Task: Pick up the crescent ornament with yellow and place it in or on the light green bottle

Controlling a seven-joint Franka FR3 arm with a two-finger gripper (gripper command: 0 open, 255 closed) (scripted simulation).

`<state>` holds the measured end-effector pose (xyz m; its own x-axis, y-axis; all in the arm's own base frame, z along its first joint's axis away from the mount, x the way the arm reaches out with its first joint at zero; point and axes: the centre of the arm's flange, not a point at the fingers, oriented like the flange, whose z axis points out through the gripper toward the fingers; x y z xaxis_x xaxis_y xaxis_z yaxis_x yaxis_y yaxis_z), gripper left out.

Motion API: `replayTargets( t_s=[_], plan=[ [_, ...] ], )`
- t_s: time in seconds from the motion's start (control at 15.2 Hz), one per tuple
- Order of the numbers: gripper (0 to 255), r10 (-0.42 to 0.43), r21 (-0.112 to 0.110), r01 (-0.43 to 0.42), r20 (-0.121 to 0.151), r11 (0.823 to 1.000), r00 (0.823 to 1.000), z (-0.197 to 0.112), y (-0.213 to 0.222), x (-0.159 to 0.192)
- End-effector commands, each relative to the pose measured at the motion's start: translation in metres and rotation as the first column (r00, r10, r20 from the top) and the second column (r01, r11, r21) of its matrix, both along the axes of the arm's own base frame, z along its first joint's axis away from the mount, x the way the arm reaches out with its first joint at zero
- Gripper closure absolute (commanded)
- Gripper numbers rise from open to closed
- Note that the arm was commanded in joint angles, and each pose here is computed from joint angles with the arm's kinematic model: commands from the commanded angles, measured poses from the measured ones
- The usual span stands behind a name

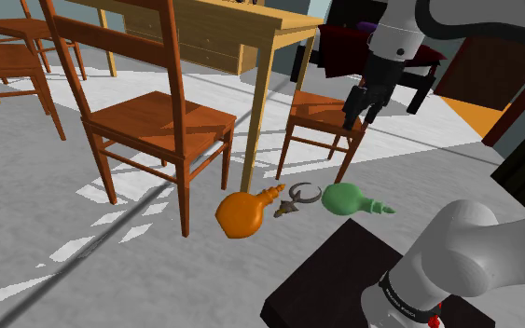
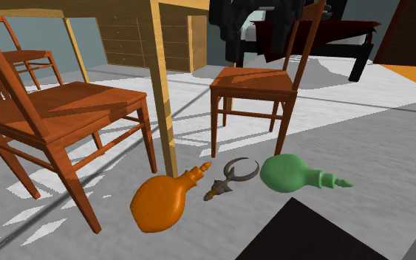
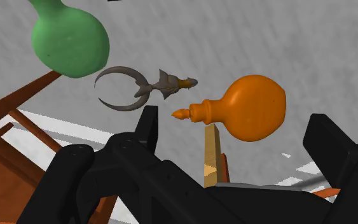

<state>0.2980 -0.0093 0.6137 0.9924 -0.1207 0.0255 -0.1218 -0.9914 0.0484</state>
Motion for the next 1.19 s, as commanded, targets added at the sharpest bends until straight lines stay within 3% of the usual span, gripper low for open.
replayTargets(
  t_s=[0.0, 0.53, 1.12],
  plan=[
    [0, 0.000, 0.000, 0.000, 0.000, 1.000, 1.000, 0.000, 0.000, 0.000],
    [0, 0.121, 0.024, -0.121, -0.038, 0.992, 0.992, -0.088, -0.055, 0.031],
    [0, 0.256, 0.056, -0.253, -0.076, 0.966, 0.964, -0.190, -0.110, 0.070]
  ],
)
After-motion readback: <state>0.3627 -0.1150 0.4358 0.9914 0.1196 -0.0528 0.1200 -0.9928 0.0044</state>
